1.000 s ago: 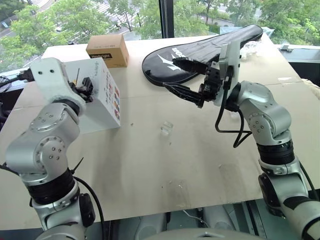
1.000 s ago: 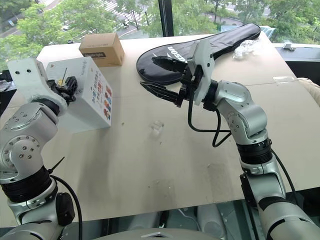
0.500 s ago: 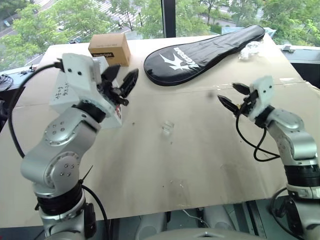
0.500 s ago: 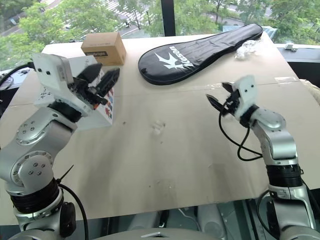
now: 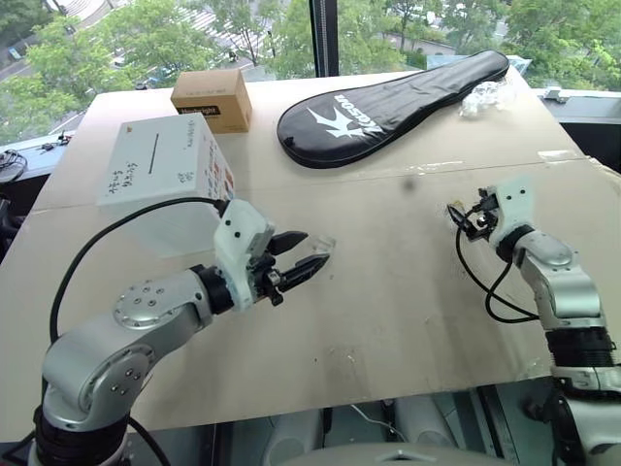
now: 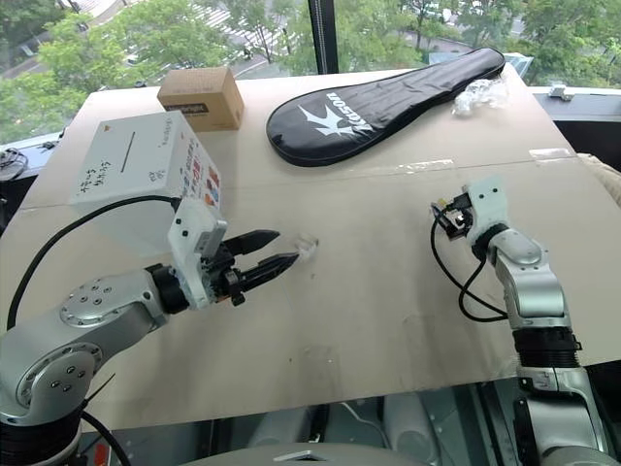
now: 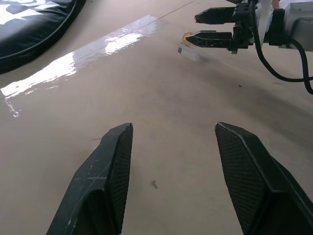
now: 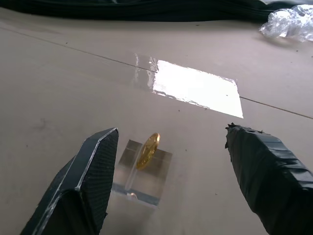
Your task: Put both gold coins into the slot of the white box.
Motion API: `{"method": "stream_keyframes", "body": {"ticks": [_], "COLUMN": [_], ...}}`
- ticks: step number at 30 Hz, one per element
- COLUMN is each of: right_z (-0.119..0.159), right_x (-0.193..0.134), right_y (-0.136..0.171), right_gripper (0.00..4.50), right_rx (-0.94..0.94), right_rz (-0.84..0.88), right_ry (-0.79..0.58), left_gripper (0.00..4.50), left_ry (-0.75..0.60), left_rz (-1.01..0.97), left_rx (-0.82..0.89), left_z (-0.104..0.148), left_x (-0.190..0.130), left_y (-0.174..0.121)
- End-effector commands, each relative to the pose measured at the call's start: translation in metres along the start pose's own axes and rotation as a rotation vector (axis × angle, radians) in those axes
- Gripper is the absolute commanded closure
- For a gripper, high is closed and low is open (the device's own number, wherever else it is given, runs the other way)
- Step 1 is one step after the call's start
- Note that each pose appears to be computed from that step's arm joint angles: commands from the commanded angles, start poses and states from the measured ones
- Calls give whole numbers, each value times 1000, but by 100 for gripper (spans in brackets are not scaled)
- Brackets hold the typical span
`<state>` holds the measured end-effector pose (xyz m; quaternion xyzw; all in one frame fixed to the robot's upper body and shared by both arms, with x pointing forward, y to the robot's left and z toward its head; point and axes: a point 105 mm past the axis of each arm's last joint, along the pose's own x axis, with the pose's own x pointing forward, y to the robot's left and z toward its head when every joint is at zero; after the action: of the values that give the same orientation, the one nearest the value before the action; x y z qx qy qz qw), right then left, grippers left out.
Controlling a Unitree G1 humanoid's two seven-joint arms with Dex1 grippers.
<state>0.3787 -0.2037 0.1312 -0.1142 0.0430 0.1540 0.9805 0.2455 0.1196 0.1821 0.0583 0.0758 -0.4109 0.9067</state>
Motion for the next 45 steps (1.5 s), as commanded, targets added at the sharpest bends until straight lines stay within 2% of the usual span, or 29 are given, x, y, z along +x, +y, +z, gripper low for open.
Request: {"method": "stream_keyframes", "body": {"ticks": [1, 5, 6, 10, 13, 16, 19, 22, 25, 27, 32, 37, 40, 42, 43, 45], "right_z": [8, 5, 6, 5, 15, 38, 67, 117, 154, 173, 194, 199, 198, 198, 199, 199], "right_x": [-1, -2, -2, -2, -2, -2, -3, -14, -35, -46, -67, -81, -82, -82, -81, -80], "right_y": [-8, -4, -3, 0, 0, 0, 13, 65, 102, 123, 157, 173, 179, 180, 180, 181], "right_gripper": [214, 420, 441, 441, 441, 441, 441, 441, 441, 441, 441, 441, 450, 450, 450, 450], "right_rx": [45, 37, 33, 34, 58, 145, 348, 683, 872, 953, 1019, 1024, 1025, 1024, 1022, 1018], "right_rz": [-24, 3, 7, 33, 28, 41, 125, 461, 725, 854, 1052, 1163, 1183, 1185, 1184, 1181], "right_ry": [-31, -10, -13, -1, -43, -142, -256, -382, -439, -457, -451, -422, -406, -402, -401, -398], "left_gripper": [179, 179, 179, 179, 179, 179, 179, 179, 179, 179, 179, 179, 246, 315, 365, 365], "left_ry": [-41, -54, -57, -66, -81, -130, -252, -530, -713, -770, -857, -878, -859, -840, -831, -827], "left_rz": [2, 9, 11, 16, 24, 36, 33, -43, -106, -153, -217, -248, -280, -270, -267, -278], "left_rx": [34, 30, 29, 26, 14, -19, -126, -418, -662, -768, -885, -892, -871, -872, -873, -876], "left_z": [9, 10, 11, 11, 12, 17, 30, 58, 76, 81, 88, 93, 94, 92, 91, 91], "left_x": [-1, -1, -1, 0, -1, -1, -1, -2, -7, -7, -11, -16, -15, -12, -11, -10], "left_y": [-1, -1, -1, -1, 1, 3, 5, 2, 3, 1, -4, -10, -18, -18, -18, -18]}}
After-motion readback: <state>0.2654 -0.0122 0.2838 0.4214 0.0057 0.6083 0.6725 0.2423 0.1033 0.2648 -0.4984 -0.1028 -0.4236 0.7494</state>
